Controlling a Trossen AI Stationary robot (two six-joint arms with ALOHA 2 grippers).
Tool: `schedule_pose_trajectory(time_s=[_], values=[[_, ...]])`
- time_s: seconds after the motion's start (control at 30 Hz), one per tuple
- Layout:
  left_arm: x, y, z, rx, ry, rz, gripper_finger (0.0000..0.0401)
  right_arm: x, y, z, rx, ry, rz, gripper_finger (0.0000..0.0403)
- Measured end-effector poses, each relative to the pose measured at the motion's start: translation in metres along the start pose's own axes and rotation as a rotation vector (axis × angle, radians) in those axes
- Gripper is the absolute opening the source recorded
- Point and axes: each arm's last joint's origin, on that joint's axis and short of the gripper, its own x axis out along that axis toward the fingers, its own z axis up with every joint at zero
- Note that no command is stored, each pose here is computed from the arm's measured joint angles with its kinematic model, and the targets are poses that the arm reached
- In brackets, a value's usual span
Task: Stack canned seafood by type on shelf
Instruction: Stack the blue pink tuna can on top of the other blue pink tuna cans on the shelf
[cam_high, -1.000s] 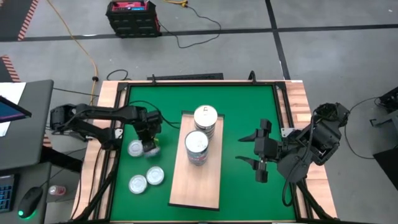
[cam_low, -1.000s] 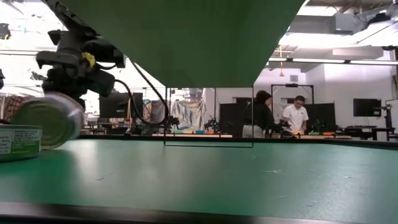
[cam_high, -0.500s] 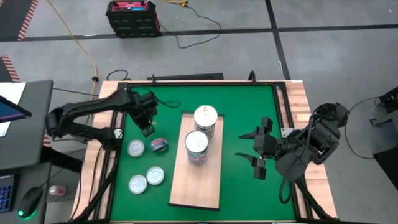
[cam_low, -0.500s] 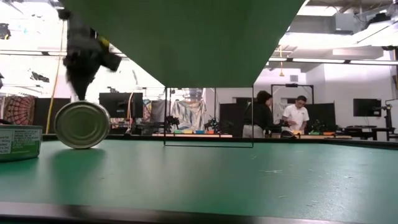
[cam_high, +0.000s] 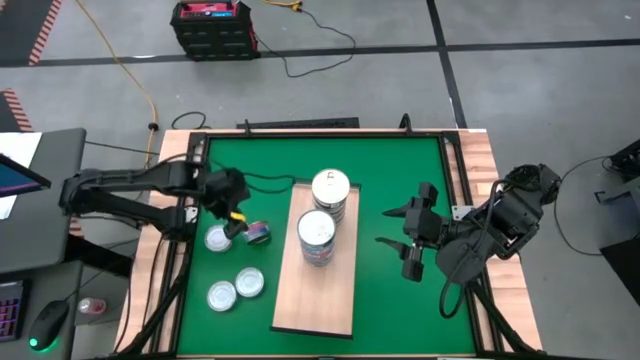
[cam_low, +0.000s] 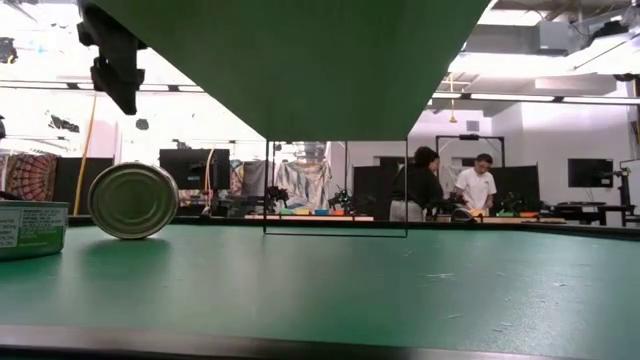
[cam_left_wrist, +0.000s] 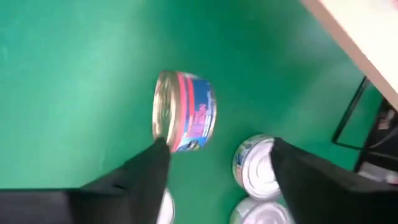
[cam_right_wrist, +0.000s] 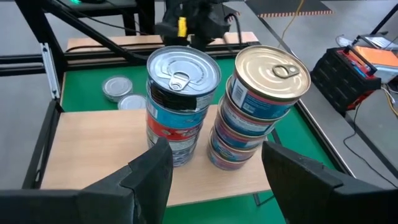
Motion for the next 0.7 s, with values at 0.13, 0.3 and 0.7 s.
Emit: schedule_pose_trajectory(time_s=[0.13,0.3,0.7], values=[[0.018,-0.012,-0.003,0.061,-0.032,0.106,0.0316,0.001,-0.001,-0.001,0.008,0.008,-0.009,0.0276],[0.042,-0.02,0.001,0.11,-0.027,0.229,0.0333,0.002,-0.003,0.0,0.019,0.009,-0.02,0.0276],[0.099,-0.002,-0.018,0.106,0.021,0.231,0.0305,0.001,-0.002,-0.001,0.017,0.009,-0.014,0.0276]])
